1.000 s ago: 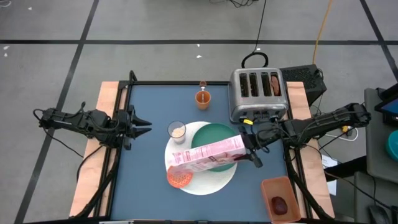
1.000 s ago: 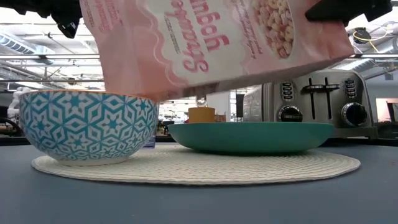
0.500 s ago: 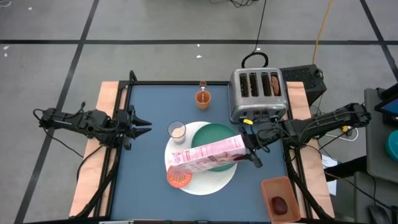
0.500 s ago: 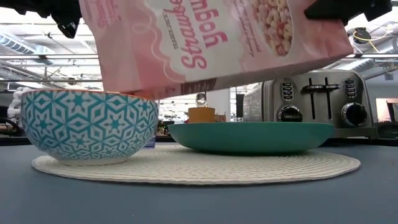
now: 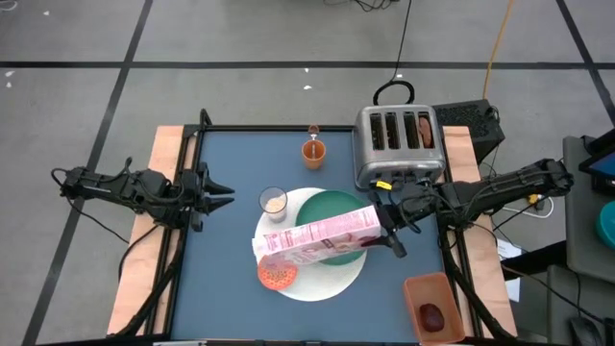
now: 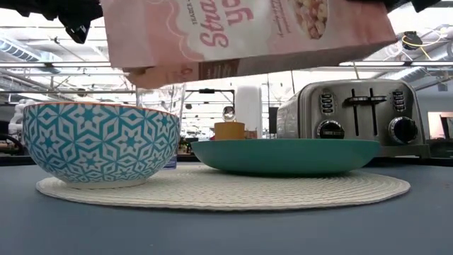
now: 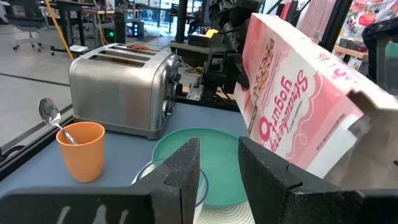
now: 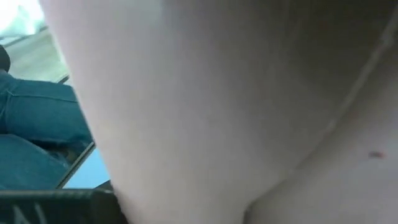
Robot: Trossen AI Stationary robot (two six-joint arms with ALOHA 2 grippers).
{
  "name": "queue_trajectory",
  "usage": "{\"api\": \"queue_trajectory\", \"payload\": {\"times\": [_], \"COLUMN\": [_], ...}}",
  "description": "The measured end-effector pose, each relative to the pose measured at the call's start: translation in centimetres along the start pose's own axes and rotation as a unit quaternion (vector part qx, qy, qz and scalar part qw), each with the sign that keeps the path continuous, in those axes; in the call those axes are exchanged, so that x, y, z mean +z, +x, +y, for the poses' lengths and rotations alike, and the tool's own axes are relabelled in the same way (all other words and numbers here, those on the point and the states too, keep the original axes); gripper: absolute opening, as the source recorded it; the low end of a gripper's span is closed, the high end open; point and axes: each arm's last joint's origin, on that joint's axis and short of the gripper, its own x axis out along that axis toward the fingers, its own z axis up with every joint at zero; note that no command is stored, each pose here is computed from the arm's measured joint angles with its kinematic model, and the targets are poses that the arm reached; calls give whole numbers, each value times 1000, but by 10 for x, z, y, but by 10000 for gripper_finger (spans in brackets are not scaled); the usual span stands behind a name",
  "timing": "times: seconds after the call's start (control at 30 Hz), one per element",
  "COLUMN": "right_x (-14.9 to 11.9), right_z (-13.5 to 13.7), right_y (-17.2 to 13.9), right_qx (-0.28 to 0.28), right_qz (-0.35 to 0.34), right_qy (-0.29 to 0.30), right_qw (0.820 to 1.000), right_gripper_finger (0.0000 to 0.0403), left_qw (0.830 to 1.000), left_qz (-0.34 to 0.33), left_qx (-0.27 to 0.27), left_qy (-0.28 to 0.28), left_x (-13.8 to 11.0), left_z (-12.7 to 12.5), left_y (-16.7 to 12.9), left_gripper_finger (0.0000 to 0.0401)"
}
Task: Arrange a breakfast setting
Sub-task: Pour the cereal into the orange patterned bowl
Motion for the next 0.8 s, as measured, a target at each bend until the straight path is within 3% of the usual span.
{"api": "queue_trajectory", "payload": {"times": [0.27, 0.8], "right_x": [-6, -3], "right_z": [-1, -1], "right_y": [4, 5], "right_qx": [-1, 2], "right_qz": [32, 16], "right_qy": [16, -5], "right_qw": [999, 1000], "right_gripper_finger": [217, 217], "left_qw": [1000, 1000], "left_qz": [0, 0], "left_qx": [0, 0], "left_qy": [0, 0], "left_x": [0, 0], "left_z": [0, 0], "left_y": [0, 0], "left_gripper_finger": [115, 115]}}
